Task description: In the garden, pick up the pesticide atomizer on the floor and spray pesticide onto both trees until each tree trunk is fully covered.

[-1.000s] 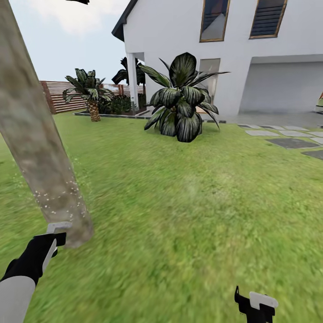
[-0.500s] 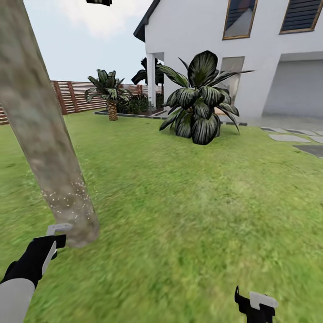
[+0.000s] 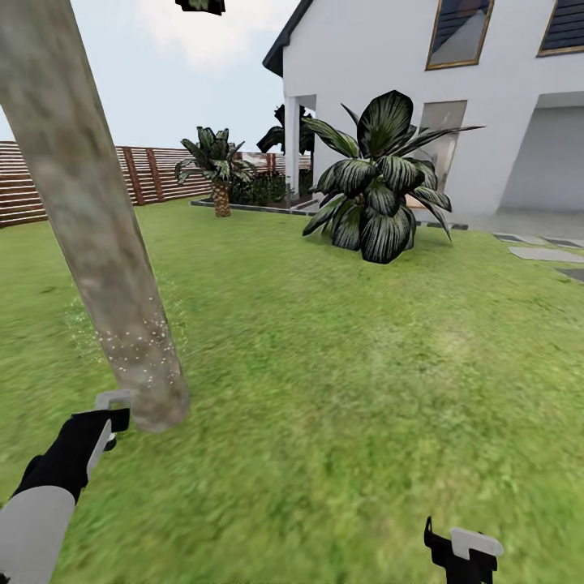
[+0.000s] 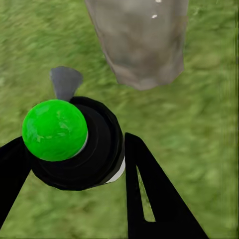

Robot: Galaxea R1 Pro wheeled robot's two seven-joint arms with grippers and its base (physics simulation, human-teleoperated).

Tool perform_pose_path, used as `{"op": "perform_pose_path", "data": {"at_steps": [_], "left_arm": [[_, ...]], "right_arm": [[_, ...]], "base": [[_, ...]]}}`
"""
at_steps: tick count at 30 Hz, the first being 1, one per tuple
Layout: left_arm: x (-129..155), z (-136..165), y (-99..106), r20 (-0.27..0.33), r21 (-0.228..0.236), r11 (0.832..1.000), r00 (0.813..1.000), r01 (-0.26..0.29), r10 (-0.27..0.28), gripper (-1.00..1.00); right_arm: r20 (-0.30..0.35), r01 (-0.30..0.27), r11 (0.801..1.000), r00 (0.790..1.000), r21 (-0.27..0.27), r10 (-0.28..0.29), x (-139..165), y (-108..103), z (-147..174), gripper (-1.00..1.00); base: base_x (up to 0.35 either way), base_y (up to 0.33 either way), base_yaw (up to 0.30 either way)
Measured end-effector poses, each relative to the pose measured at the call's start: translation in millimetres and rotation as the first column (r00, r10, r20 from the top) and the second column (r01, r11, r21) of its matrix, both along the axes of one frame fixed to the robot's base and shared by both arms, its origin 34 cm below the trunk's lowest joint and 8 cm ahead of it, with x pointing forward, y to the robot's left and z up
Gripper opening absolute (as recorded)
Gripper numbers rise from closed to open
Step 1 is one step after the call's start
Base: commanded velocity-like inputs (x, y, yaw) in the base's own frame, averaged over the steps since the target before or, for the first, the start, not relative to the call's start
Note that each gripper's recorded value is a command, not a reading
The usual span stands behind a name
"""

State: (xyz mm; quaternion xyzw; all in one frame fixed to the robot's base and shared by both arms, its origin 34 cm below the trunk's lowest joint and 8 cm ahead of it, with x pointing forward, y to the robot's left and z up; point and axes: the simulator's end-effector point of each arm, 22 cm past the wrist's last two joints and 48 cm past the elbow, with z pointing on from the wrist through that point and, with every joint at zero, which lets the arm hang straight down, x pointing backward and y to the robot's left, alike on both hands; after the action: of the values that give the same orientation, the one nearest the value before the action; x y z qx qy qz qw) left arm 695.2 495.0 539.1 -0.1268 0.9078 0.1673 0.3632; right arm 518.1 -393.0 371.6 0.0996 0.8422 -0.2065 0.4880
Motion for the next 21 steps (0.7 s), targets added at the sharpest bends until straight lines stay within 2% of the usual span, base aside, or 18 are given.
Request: {"op": "perform_pose_path", "data": {"at_steps": [3,5,6,9,12,19,21], "left_arm": [[23,35,10,0.035,0.011,1.0,0.999,-0.01,0.01,-1.0],[22,48,31,0.041,0.037,0.999,0.999,-0.031,0.029,-1.0],[21,49,35,0.042,0.04,0.999,0.999,-0.034,0.032,-1.0],[29,52,21,0.041,0.06,0.998,0.999,0.008,-0.01,-1.0],[42,77,11,0.095,0.076,0.997,0.995,0.025,-0.032,-1.0],[37,83,28,0.1,0.099,0.995,0.995,0.005,-0.015,-1.0],[29,72,30,0.084,0.102,0.995,0.996,0.005,-0.014,-1.0]], "right_arm": [[0.001,0.0,1.0,1.0,0.0,0.0,0,0,0,1.0],[0.0,-0.001,1.0,1.0,0.0,0.001,0,0,0,1.0],[0.0,-0.001,1.0,1.0,0.0,0.001,0,0,0,1.0],[0.0,-0.001,1.0,1.0,0.0,0.001,0,0,0,1.0],[0.0,-0.001,1.0,1.0,0.0,0.001,0,0,0,1.0],[-0.001,-0.001,1.0,1.0,0.0,0.001,0,0,0,1.0],[-0.001,-0.001,1.0,1.0,0.0,0.001,0,0,0,1.0]], "base": [[0.0,0.0,0.0],[0.0,0.0,0.0],[0.0,0.0,0.0],[0.016,0.0,0.0],[0.249,0.111,0.0],[0.14,0.294,0.0],[0.011,0.185,0.0]]}}
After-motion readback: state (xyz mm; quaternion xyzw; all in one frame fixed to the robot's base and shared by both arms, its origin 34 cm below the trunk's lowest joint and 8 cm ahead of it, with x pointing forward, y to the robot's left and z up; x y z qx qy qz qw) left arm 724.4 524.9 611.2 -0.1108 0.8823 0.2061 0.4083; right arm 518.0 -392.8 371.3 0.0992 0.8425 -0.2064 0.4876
